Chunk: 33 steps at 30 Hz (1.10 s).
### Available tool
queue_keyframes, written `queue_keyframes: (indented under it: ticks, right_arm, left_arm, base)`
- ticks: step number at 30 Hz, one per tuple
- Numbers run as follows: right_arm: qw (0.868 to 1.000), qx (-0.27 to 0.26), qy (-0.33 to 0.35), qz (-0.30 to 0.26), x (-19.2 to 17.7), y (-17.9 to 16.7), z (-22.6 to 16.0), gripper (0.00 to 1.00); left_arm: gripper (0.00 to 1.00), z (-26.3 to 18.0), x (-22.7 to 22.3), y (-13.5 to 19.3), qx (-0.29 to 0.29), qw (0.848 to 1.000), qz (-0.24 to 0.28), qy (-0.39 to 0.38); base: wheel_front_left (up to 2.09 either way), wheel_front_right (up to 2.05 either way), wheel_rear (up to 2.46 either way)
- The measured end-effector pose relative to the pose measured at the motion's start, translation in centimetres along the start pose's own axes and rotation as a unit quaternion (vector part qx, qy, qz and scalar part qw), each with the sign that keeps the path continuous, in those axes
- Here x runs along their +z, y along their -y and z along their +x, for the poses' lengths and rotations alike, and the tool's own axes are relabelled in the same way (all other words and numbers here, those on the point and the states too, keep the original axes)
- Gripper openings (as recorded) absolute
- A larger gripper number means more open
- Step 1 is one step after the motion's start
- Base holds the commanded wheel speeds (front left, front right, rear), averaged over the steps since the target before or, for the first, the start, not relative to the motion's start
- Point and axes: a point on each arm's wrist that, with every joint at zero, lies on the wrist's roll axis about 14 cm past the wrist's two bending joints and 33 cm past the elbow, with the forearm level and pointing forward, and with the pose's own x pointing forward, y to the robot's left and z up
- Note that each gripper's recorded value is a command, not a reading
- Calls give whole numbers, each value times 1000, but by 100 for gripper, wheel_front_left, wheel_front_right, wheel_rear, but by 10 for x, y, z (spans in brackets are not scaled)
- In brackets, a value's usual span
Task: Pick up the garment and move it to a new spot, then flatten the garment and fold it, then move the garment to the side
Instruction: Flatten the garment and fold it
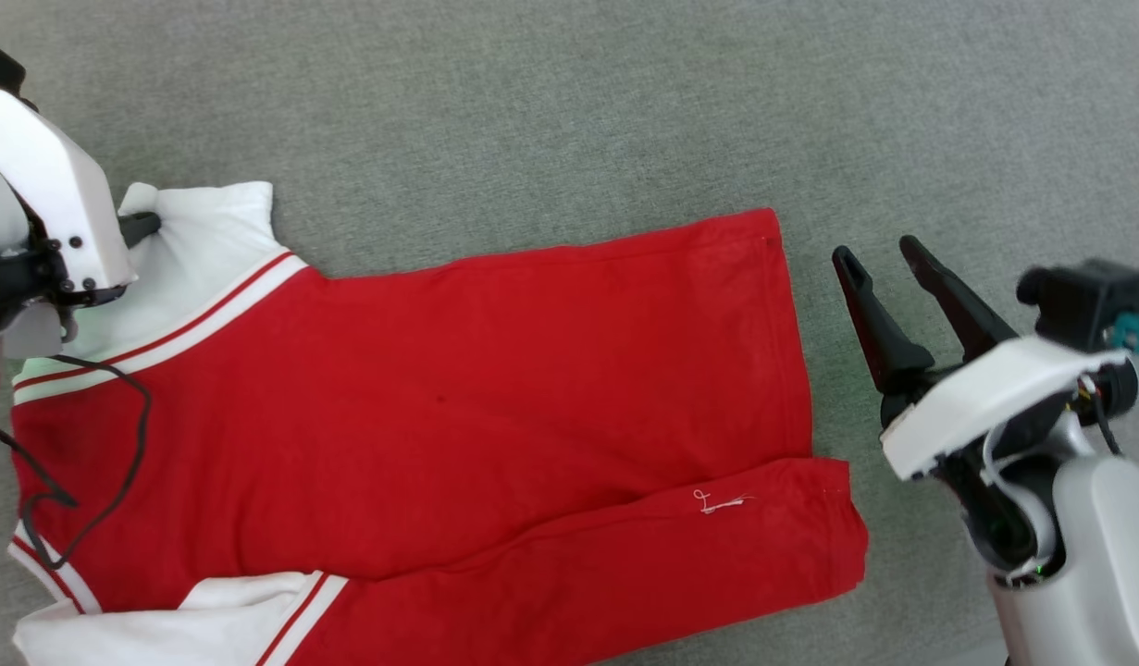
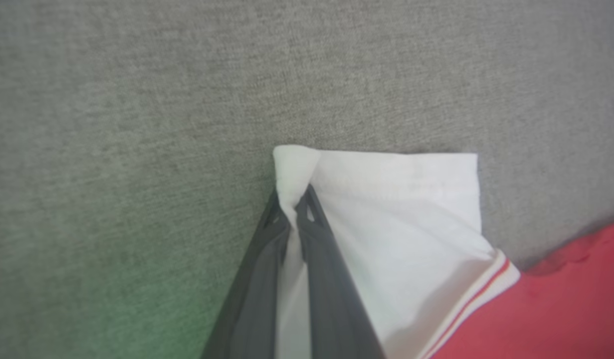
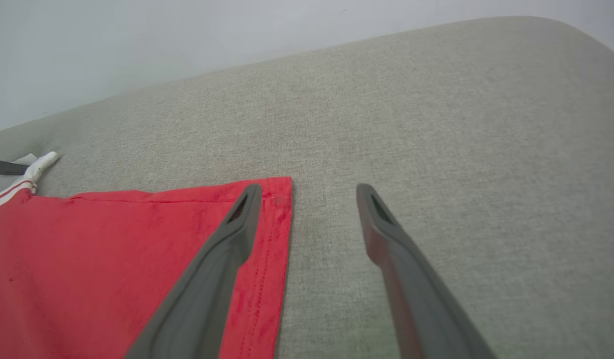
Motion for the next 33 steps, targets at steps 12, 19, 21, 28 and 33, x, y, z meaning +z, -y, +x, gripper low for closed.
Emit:
queue_keyframes:
  ticks: [12, 19, 21, 28, 33]
  right_arm:
    - [965, 55, -257, 13, -33, -18, 53, 100]
    - [934, 69, -351, -11, -58, -32, 67, 71]
    - [928, 70, -365, -13, -62, -34, 68, 11]
    - [925, 77, -371, -20, -62, -39, 71, 0]
    - [951, 79, -297, -44, -29, -43, 74, 0]
  left_arm:
    - [0, -55, 36, 8, -3, 989, 36, 143]
    - [0, -65, 32, -2, 9, 985, 46, 163]
    - [0, -65, 30, -4, 10, 985, 46, 164]
    - [0, -63, 27, -4, 8, 985, 47, 167]
    - [0, -72, 23, -1, -2, 982, 31, 185]
  base:
    - [0, 0, 0]
    - [0, 0, 0]
    - [0, 0, 0]
    - [0, 0, 0]
    - [0, 0, 0]
